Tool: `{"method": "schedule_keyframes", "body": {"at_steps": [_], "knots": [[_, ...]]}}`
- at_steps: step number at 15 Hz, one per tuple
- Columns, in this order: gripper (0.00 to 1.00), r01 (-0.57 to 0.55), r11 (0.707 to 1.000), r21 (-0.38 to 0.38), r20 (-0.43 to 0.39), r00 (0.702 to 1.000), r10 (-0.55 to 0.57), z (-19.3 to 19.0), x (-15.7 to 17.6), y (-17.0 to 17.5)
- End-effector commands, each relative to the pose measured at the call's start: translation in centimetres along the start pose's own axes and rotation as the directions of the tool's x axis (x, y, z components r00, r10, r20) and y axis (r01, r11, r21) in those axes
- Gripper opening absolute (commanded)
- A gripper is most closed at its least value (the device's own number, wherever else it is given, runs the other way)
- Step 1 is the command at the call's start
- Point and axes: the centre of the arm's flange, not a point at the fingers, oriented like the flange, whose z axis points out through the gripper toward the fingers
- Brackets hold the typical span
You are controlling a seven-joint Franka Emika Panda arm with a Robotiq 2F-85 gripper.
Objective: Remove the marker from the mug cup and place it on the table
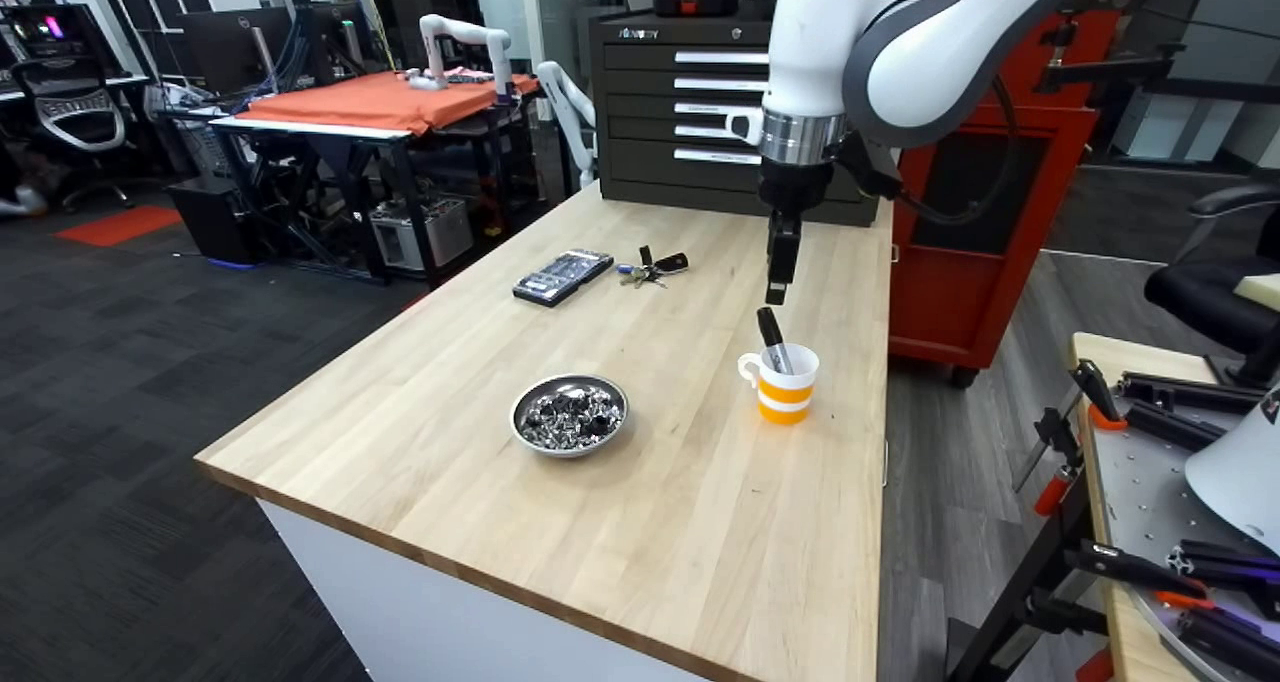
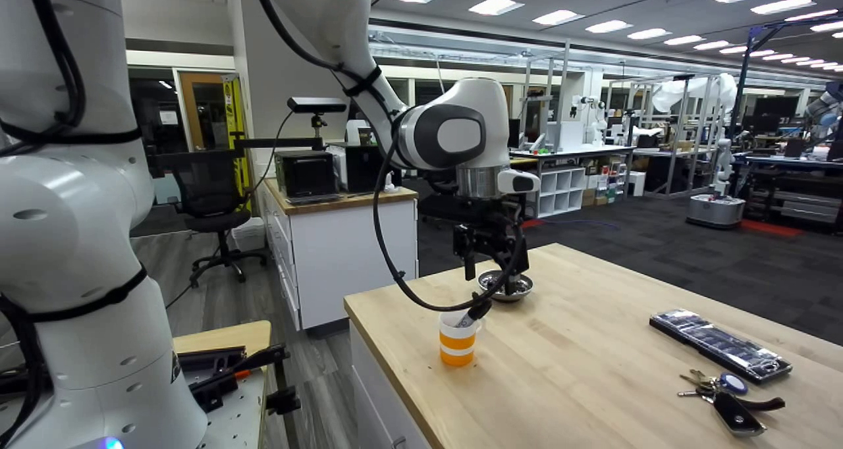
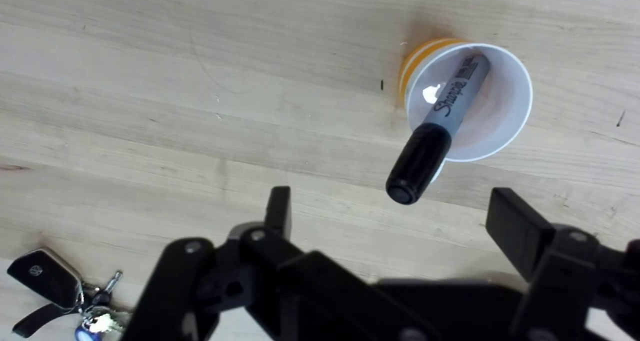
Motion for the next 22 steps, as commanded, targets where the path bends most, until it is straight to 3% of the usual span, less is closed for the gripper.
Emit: {"method": "schedule_keyframes", "body": {"at_steps": [1,11,22], "knots": [[1.0,0.008,1.0,0.027,-0.018,1.0,-0.008,1.8,0.8,0.4],[1.0,-0.014,0.989,0.15,0.007,1.0,0.013,4.3,0.7,0.3],[1.0,-0.022,0.983,0.181,0.022,1.0,0.018,5.9,0.1,1.1]]}}
